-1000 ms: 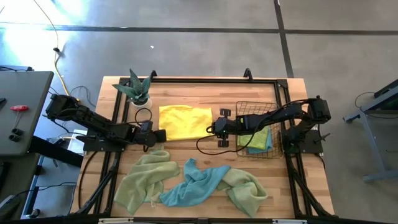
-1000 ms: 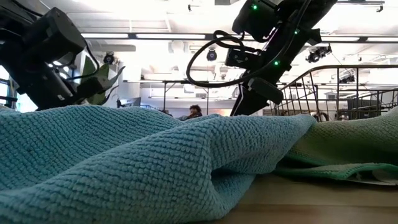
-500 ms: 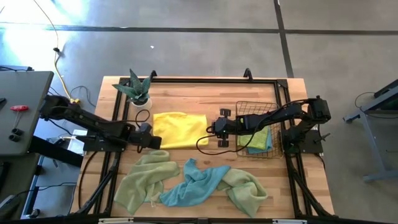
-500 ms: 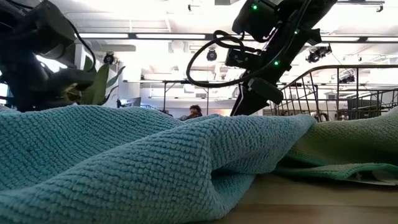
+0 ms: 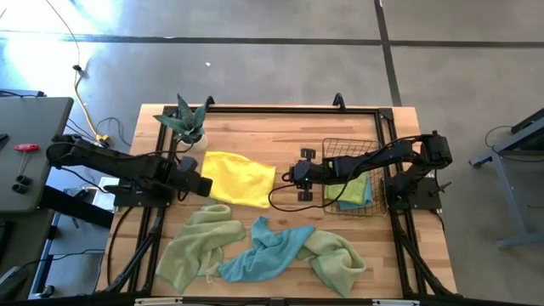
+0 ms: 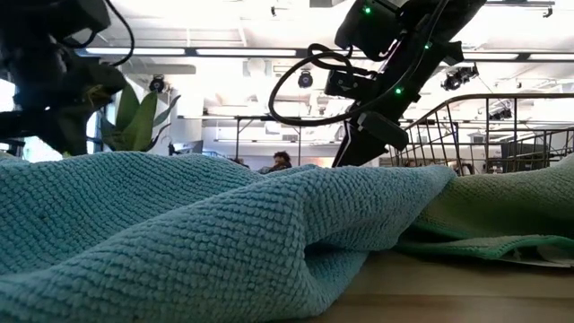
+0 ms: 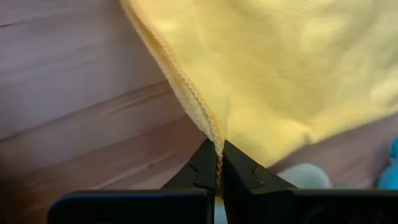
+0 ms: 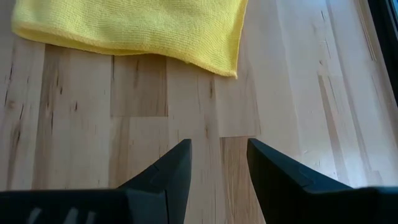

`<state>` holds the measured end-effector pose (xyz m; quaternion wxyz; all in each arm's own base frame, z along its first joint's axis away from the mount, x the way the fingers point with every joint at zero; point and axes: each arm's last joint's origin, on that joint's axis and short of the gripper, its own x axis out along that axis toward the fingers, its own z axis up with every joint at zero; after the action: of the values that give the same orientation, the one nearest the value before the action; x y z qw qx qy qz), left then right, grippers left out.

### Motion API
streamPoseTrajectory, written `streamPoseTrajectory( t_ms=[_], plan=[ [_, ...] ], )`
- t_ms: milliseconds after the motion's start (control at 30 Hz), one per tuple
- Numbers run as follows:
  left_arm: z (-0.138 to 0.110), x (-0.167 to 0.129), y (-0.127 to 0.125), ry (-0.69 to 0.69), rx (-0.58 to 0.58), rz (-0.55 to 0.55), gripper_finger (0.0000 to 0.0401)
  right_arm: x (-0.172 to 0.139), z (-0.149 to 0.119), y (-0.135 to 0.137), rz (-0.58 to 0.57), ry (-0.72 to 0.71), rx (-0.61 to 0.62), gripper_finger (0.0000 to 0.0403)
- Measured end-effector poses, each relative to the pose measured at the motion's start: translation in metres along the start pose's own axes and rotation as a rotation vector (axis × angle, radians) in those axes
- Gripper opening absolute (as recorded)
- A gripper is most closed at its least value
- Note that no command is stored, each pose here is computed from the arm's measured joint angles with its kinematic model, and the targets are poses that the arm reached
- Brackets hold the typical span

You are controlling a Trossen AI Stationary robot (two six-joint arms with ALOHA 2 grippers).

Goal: Fold microfiber towels
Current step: Fold the yellow microfiber cloth

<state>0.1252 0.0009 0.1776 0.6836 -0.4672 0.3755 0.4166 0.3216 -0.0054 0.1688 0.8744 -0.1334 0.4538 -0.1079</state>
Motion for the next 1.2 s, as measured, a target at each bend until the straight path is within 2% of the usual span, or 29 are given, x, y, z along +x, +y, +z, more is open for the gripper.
streamPoseTrajectory(
  t_ms=[267, 467, 700, 900, 1200],
  plan=[
    [0.016, -0.011, -0.03, -0.037, 0.05, -0.049, 0.0, 0.0, 0.0, 0.0, 0.0, 0.0, -0.001, 0.0149],
    [0.03, -0.008, -0.072, -0.056, 0.119, -0.059, 0.0, 0.0, 0.0, 0.0, 0.0, 0.0, -0.003, 0.0149],
    [0.041, 0.008, -0.126, -0.014, 0.258, -0.035, 0.0, 0.0, 0.0, 0.0, 0.0, 0.0, -0.003, 0.0149],
    [0.042, 0.028, -0.162, 0.039, 0.341, -0.069, 0.0, 0.0, 0.0, 0.0, 0.001, -0.001, -0.003, 0.0149],
    [0.031, 0.043, -0.196, 0.05, 0.406, -0.17, 0.0, 0.0, 0.0, 0.0, 0.0, 0.0, 0.001, 0.0149]
  ],
)
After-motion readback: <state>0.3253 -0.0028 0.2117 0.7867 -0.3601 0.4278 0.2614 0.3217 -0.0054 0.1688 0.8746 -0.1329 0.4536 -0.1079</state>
